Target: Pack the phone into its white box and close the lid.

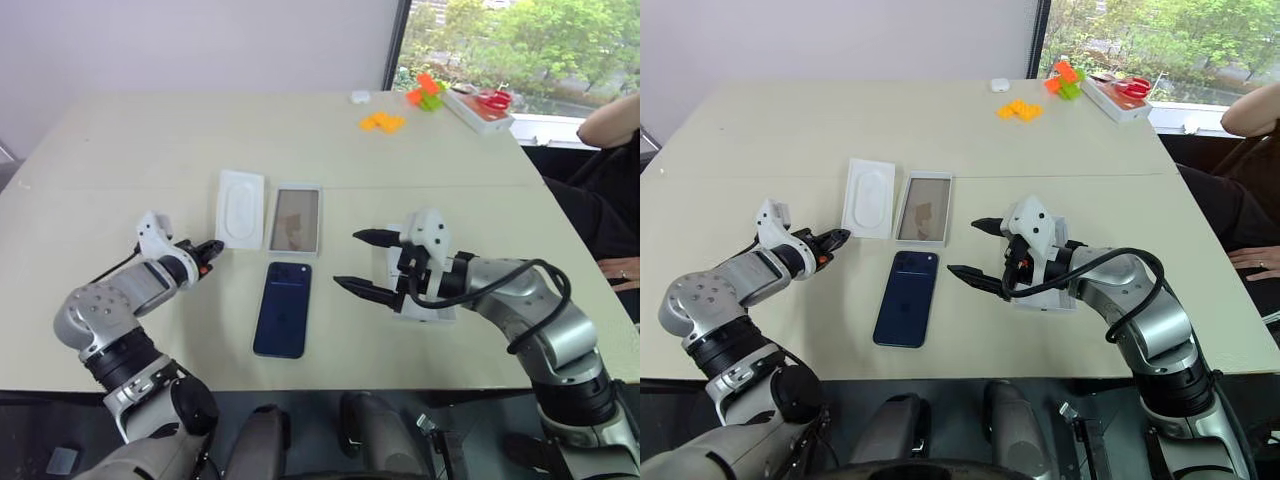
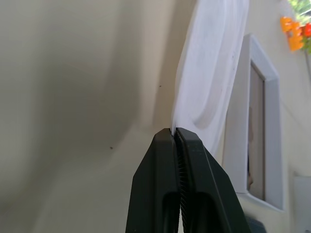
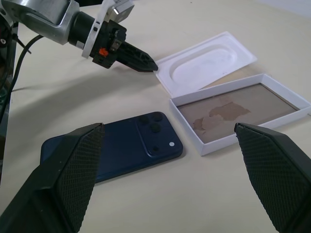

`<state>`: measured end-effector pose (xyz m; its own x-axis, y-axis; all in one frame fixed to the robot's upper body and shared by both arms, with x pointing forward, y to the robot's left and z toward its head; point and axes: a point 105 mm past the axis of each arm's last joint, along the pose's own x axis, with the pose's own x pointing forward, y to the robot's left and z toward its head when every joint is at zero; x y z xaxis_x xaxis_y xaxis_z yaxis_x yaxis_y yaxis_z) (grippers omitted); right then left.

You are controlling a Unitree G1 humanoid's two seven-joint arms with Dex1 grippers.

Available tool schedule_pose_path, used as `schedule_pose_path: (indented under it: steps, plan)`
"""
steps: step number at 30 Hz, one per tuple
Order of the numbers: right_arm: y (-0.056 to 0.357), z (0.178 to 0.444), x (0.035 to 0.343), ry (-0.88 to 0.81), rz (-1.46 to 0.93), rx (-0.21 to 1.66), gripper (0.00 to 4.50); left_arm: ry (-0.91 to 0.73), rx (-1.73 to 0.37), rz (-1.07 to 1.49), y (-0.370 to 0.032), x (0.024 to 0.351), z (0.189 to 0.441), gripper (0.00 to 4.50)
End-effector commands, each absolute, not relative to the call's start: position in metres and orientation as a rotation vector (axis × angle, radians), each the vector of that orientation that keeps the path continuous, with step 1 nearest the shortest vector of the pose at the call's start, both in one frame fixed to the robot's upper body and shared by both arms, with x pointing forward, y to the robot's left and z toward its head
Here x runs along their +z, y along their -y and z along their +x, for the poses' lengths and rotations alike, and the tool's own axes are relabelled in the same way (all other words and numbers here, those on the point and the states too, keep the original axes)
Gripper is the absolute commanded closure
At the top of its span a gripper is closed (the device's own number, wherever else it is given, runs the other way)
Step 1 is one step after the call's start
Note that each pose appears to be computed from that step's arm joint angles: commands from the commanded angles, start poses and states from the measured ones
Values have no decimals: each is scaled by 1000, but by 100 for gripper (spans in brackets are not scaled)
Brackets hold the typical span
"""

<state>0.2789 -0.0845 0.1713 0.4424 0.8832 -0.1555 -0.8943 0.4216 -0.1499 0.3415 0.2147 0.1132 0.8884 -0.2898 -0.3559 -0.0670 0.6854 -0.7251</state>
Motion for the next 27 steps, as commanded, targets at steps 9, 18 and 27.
schedule_pose_path:
  steps: [9, 18, 27]
  plan:
    - [81, 275, 186, -6, -266, 1144, 0, -286, -354, -856, -187, 159, 318, 449]
    - [80, 276, 186, -9, -278, 1148, 0, -434, -210, -896, -138, 142, 323, 449]
    - [81, 276, 184, -18, -288, 1154, 0, -500, -187, -912, -118, 142, 326, 449]
